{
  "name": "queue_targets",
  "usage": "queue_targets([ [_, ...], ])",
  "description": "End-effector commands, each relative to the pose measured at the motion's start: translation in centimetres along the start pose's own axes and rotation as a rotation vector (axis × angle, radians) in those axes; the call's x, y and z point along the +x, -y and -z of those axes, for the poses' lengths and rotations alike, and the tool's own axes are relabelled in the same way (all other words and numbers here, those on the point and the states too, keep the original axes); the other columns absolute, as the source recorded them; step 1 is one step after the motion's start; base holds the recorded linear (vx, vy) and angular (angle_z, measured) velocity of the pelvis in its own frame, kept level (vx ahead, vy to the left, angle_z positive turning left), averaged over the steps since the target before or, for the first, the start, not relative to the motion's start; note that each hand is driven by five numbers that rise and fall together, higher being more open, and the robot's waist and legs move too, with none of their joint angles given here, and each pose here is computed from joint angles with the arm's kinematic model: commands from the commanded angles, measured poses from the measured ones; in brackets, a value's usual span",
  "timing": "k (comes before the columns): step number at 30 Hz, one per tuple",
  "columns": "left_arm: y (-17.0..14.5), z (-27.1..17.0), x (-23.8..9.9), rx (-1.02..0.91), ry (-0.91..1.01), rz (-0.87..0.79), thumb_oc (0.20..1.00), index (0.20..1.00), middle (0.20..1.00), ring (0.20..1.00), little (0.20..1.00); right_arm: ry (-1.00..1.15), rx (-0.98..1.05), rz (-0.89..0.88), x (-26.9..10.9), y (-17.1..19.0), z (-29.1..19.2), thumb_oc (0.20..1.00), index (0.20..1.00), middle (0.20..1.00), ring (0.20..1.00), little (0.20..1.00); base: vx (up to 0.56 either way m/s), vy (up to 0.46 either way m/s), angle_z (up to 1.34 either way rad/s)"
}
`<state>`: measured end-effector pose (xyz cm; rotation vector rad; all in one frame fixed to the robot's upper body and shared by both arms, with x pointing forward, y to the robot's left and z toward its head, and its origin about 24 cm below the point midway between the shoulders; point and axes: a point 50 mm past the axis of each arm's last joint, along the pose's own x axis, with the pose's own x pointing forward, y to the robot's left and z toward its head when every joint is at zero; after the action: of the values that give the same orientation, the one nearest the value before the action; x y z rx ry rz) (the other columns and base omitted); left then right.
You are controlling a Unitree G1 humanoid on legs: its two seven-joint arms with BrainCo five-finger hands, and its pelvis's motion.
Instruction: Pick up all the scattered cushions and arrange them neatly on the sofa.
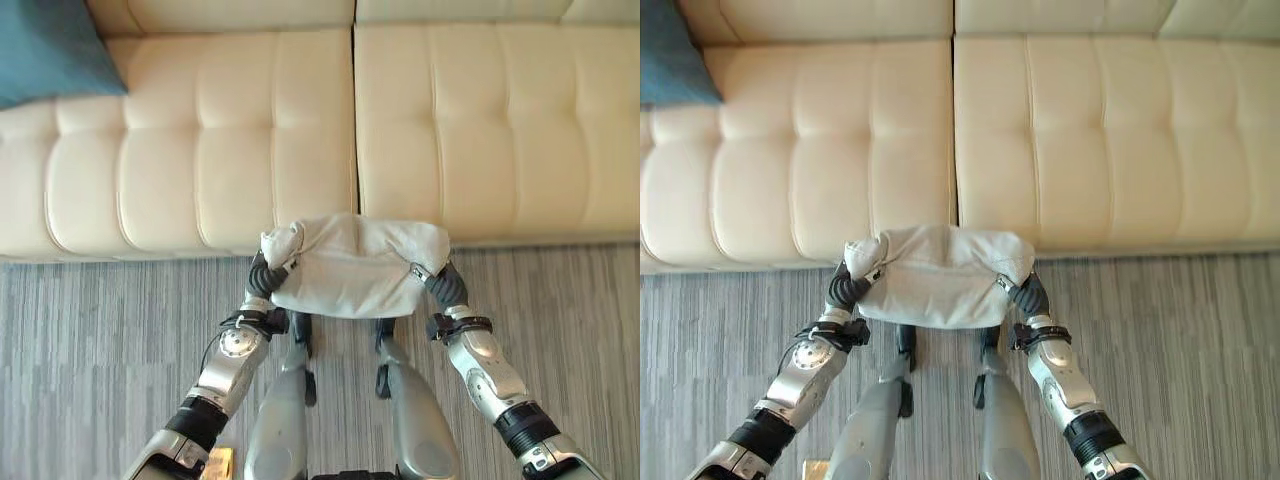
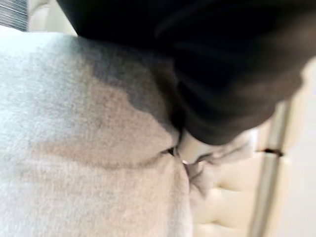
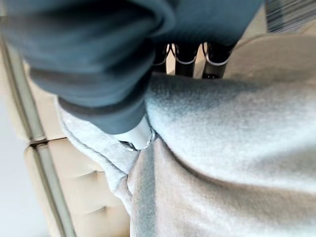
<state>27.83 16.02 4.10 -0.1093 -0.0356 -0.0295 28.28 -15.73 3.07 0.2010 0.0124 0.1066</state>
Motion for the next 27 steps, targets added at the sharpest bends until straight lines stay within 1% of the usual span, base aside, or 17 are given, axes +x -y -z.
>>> queue_targets([
  [1, 2.7, -2.6, -0.5, -0.123, 0.158, 0.147, 0.2, 0.2, 0.2, 0.2, 0.2, 0.144, 0.081, -0.2, -0.5, -3.3, -2.3, 0.2, 0.2, 0.2, 0.2, 0.2, 0.15, 0.053, 0.09],
  [4, 2.2, -3.0, -1.3, -0.133, 0.169, 0.141, 0.2, 0.2, 0.2, 0.2, 0.2, 0.163, 0.098, -0.2, -1.3, -3.2, -2.7, 0.2, 0.2, 0.2, 0.2, 0.2, 0.07, 0.036, 0.04],
  [7, 1.8, -3.4, -2.2, -0.091, 0.176, 0.169, 0.2, 0.2, 0.2, 0.2, 0.2, 0.175, 0.132, -0.212, -2.3, -3.3, -2.9, 0.2, 0.2, 0.2, 0.2, 0.2, 0.12, 0.066, -0.03],
  [11, 1.6, -3.7, -3.1, -0.062, 0.181, 0.194, 0.2, 0.2, 0.2, 0.2, 0.2, 0.213, 0.118, -0.241, -2.9, -3.6, -3.9, 0.2, 0.2, 0.2, 0.2, 0.2, 0.1, 0.088, -0.05],
  [17, 1.3, -2.9, -3.9, -0.019, 0.135, 0.205, 0.2, 0.2, 0.2, 0.2, 0.2, 0.198, 0.075, -0.245, -3.3, -4.0, -3.4, 0.2, 0.2, 0.2, 0.2, 0.2, 0.05, 0.144, 0.02],
  [21, 0.6, -2.7, -4.0, 0.03, 0.129, 0.176, 0.2, 0.2, 0.2, 0.2, 0.2, 0.218, 0.048, -0.222, -3.4, -3.8, -3.7, 0.2, 0.2, 0.2, 0.2, 0.2, -0.01, 0.256, 0.2],
  [22, 0.2, -2.6, -4.0, 0.035, 0.126, 0.146, 0.2, 0.2, 0.2, 0.2, 0.2, 0.214, 0.046, -0.218, -3.4, -3.9, -3.5, 0.2, 0.2, 0.2, 0.2, 0.2, 0.01, 0.25, 0.05],
  [23, 0.6, -2.8, -3.5, 0.025, 0.146, 0.139, 0.2, 0.2, 0.2, 0.2, 0.2, 0.211, 0.056, -0.233, -3.1, -4.6, -3.4, 0.2, 0.2, 0.2, 0.2, 0.2, 0.03, 0.183, -0.25],
  [27, 1.1, -3.9, -2.5, 0.008, 0.207, 0.132, 0.2, 0.2, 0.2, 0.2, 0.2, 0.224, 0.054, -0.228, -2.4, -4.5, -3.8, 0.2, 0.2, 0.2, 0.2, 0.2, 0.18, -0.121, -0.66],
])
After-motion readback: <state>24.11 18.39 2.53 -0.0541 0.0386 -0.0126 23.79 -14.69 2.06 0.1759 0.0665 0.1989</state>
